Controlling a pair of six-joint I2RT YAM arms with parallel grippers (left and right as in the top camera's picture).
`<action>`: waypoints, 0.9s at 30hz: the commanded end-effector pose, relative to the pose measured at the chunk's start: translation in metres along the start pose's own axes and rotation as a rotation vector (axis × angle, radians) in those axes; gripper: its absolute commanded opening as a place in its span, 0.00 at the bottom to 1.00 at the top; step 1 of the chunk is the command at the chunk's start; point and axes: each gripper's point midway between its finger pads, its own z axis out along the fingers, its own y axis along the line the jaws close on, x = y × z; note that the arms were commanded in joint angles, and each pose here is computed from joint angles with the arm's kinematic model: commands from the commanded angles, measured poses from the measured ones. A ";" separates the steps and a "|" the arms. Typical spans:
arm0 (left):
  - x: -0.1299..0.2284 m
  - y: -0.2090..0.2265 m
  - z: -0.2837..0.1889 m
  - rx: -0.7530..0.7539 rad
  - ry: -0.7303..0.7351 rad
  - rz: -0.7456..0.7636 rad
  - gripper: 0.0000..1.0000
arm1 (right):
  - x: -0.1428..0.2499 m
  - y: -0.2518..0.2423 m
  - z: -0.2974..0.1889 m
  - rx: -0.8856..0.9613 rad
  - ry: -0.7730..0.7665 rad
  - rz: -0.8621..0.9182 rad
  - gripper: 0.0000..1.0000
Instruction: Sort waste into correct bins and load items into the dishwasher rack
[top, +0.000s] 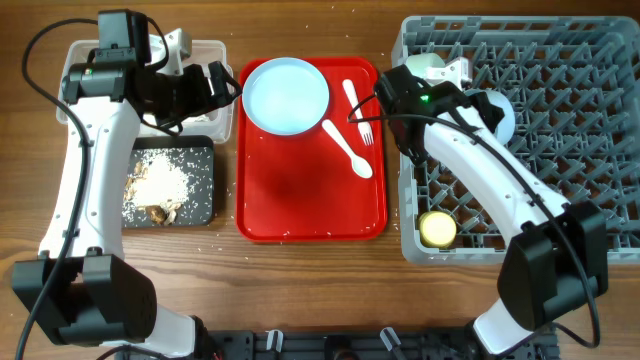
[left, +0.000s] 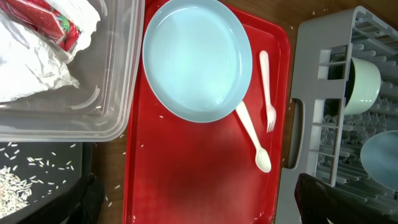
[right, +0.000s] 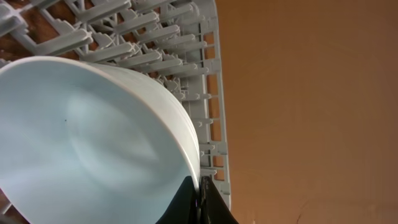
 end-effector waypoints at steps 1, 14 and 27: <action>-0.005 -0.005 -0.008 0.007 -0.025 0.014 1.00 | -0.007 0.014 -0.007 -0.047 -0.030 -0.122 0.04; -0.005 -0.005 -0.008 0.007 -0.025 0.014 1.00 | -0.006 0.057 -0.023 -0.274 -0.042 -0.189 0.20; -0.005 -0.005 -0.008 0.007 -0.025 0.014 1.00 | -0.029 0.089 -0.082 -0.517 -0.150 -0.151 0.86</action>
